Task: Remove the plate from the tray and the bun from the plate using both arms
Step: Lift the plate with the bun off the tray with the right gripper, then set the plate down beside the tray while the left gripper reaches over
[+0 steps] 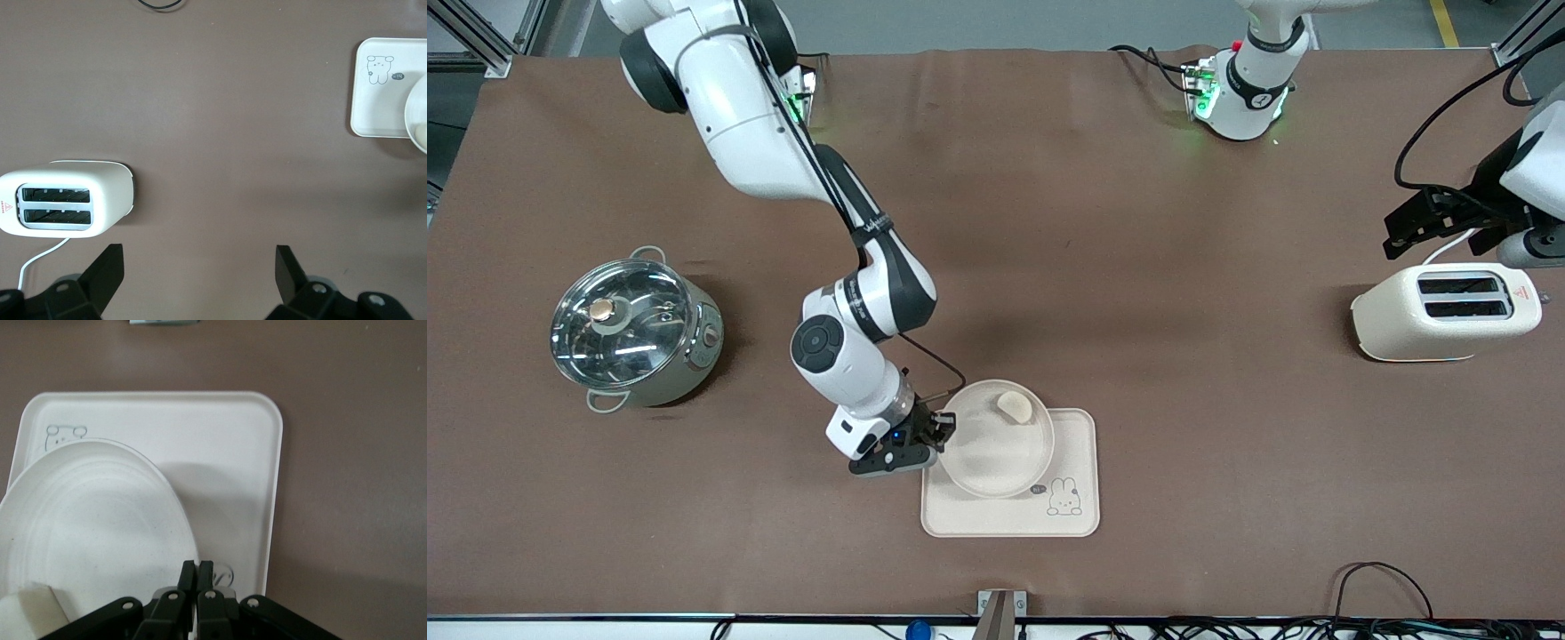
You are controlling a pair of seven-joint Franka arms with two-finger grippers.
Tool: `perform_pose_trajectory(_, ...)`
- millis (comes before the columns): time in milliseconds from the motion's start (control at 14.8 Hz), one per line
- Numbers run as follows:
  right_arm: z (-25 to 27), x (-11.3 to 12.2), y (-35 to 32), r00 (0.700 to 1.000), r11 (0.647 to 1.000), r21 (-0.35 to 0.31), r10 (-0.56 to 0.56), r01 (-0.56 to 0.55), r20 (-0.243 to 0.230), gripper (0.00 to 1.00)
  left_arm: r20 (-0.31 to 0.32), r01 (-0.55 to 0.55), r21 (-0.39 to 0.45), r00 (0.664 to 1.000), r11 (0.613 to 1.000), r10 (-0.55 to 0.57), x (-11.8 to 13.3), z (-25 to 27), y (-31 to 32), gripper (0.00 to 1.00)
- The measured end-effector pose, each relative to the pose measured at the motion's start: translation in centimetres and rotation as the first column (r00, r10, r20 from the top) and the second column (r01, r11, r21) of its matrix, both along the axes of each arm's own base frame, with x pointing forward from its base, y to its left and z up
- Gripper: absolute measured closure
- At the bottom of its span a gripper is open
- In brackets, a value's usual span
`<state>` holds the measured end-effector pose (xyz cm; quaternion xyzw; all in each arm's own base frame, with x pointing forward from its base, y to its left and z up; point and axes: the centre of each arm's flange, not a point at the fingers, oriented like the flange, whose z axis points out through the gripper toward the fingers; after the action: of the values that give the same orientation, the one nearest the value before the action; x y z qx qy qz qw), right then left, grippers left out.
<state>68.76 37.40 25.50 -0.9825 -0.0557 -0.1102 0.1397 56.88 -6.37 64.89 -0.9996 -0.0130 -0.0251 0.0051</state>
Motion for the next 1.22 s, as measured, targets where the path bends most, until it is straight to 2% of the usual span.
perform_pose_trajectory(203, -0.4, -4.6, 2.1, 0.997, 0.999, -0.021, 0.047, -0.048, -0.054, 0.96, 0.000, 0.000, 0.000, 1.000, 1.000, 0.000, 0.0, 0.0, 0.0, 0.00)
perform_pose_trajectory(474, -2.8, -10.1, 2.3, 0.997, 0.997, -0.041, 0.060, -0.062, -0.042, 0.96, -0.001, 0.000, 0.000, 1.000, 1.000, 0.000, 0.0, 0.0, 0.0, 0.00)
perform_pose_trajectory(745, -4.3, -11.4, 1.2, 0.998, 0.997, -0.054, 0.053, -0.055, -0.040, 0.96, -0.001, 0.000, 0.000, 1.000, 1.000, 0.000, 0.0, 0.0, 0.0, 0.00)
perform_pose_trajectory(880, -4.2, -11.5, 1.1, 0.998, 0.997, -0.054, 0.052, -0.054, -0.042, 0.81, -0.007, 0.000, 0.001, 1.000, 1.000, 0.000, -0.1, -0.1, 0.0, 0.00)
perform_pose_trajectory(1016, -4.2, -11.9, 0.8, 0.998, 0.997, -0.056, 0.046, -0.049, -0.050, 0.62, -0.043, 0.002, -0.009, 0.999, 1.000, -0.003, -0.4, -0.5, -0.2, 0.00)
perform_pose_trajectory(1219, -1.4, -12.4, 0.7, 0.998, 0.999, -0.036, 0.000, -0.003, -0.069, 0.31, -0.075, -0.014, -0.110, 0.997, 0.994, 0.006, -0.6, -1.4, -2.5, 0.00)
